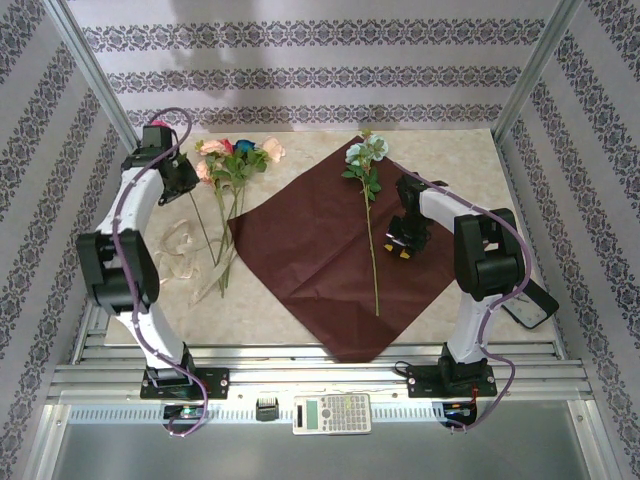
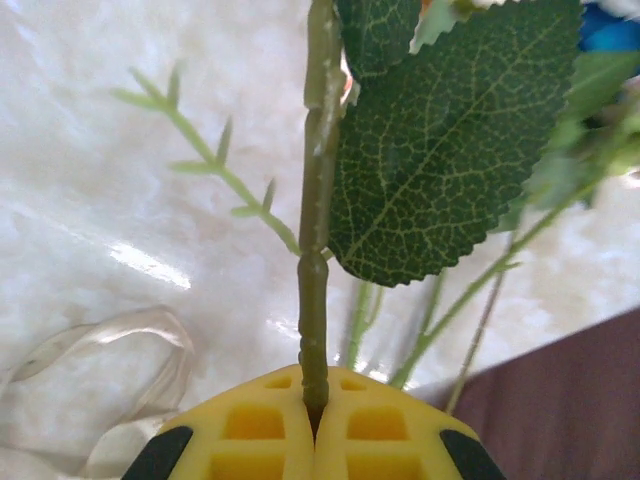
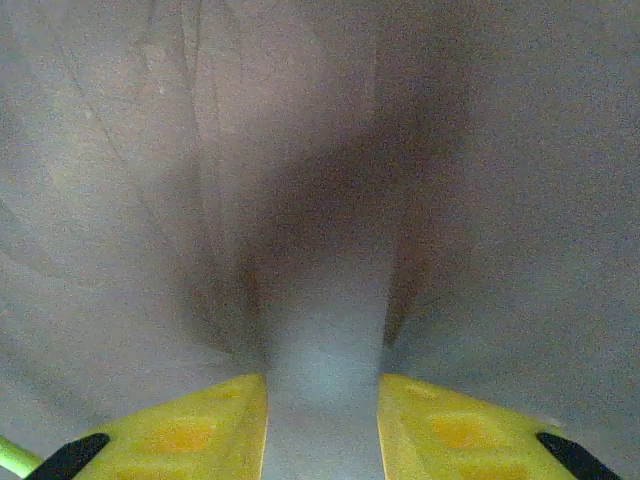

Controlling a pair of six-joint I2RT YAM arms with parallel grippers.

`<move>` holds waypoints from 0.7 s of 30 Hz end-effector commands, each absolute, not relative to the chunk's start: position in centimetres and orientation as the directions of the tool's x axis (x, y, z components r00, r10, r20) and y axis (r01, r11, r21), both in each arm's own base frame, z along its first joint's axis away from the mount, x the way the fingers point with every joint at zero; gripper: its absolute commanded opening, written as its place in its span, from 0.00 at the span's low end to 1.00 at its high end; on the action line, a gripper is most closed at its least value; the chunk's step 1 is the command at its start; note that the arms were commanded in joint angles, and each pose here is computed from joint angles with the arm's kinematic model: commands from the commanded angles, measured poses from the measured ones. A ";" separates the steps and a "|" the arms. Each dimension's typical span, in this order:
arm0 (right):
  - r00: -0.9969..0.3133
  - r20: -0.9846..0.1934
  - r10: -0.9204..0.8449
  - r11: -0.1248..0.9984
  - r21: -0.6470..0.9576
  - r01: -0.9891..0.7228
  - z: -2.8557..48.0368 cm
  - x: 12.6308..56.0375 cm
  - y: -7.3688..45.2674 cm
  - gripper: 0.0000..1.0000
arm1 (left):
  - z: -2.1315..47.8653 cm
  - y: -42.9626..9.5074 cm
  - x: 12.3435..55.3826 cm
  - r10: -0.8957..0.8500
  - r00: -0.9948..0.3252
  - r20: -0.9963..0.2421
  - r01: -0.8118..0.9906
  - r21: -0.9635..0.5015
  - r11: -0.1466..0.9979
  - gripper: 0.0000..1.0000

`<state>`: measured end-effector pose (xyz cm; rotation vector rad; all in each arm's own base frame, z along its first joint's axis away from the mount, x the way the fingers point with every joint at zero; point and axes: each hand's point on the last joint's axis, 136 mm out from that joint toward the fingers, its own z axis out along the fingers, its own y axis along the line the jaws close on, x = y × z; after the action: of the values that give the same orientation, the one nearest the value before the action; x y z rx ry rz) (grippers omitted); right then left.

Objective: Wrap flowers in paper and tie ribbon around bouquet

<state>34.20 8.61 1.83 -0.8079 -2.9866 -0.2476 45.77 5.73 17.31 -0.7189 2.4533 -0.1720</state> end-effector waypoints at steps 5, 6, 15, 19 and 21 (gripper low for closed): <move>-0.881 0.052 0.471 0.871 0.131 0.473 2.7 33.9 8.6 0.35 | 23.1 5.3 42.7 -0.413 -0.645 -0.643 -0.425 -0.147 0.893 0.00; -0.881 0.049 0.470 0.871 0.133 0.472 2.8 33.9 8.6 0.35 | 24.4 4.9 42.7 -0.388 -0.634 -0.669 -0.406 -0.138 0.903 0.00; -0.886 0.037 0.462 0.876 0.140 0.462 3.5 33.5 8.6 0.36 | 31.7 2.3 42.3 -0.092 -0.588 -0.804 -0.362 0.159 0.918 0.00; -0.890 0.029 0.454 0.879 0.148 0.453 3.9 33.4 8.6 0.36 | 32.3 -0.5 43.1 -0.075 -0.580 -0.811 -0.268 0.103 0.958 0.00; -0.892 0.025 0.450 0.880 0.154 0.449 4.1 33.4 8.7 0.36 | 31.7 -5.1 44.3 -0.108 -0.597 -0.795 -0.079 -0.076 0.994 0.00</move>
<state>34.14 8.75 3.45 -0.7694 -3.0381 -0.2724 43.67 -1.58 31.50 -0.2550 2.1910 0.1598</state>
